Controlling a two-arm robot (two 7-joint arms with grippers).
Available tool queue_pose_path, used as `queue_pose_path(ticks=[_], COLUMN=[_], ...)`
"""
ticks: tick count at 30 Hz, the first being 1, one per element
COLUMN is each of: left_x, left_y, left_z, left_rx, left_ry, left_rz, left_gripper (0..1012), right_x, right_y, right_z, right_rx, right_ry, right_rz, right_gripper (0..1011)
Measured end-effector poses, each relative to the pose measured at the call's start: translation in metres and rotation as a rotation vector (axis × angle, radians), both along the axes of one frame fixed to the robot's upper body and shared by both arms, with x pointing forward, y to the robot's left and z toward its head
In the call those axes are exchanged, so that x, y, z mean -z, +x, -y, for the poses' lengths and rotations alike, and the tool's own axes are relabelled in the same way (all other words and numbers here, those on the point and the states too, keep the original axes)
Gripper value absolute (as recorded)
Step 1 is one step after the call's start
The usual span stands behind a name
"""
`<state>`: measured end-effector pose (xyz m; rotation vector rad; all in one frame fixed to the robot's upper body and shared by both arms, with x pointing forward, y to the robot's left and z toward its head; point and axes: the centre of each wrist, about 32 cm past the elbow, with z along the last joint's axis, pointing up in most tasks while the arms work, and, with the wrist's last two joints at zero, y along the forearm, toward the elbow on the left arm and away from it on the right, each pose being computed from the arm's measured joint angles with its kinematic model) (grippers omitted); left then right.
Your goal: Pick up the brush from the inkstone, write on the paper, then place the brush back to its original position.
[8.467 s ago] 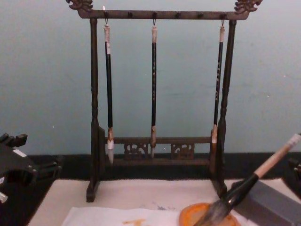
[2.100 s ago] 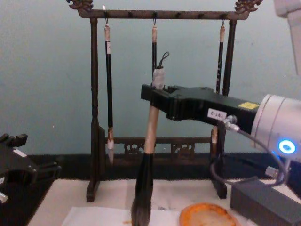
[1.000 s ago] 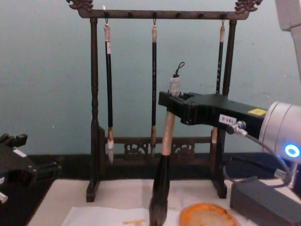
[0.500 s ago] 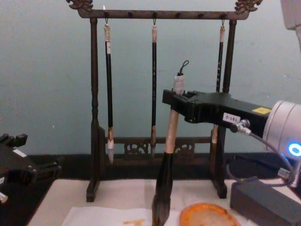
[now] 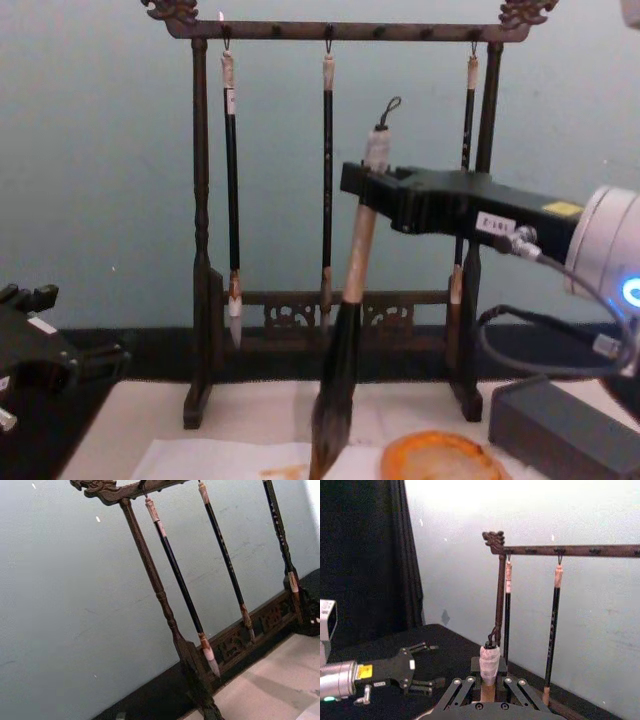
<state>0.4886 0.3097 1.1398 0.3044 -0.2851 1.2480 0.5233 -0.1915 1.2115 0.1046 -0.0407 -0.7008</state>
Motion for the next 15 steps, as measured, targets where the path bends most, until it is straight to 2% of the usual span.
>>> queue_pose_path(ticks=[7, 15], left_x=[0.0, 0.0], left_y=[0.0, 0.0], left_z=[0.0, 0.0], left_rx=[0.0, 0.0], left_ry=[0.0, 0.0], left_rz=[0.0, 0.0], left_gripper=[1010, 1010], right_x=[-0.01, -0.013], right_y=[-0.001, -0.001], right_z=[0.001, 0.003], right_rx=[-0.005, -0.007], right_ry=[0.018, 0.018], right_rz=[0.018, 0.021], right_gripper=[172, 172])
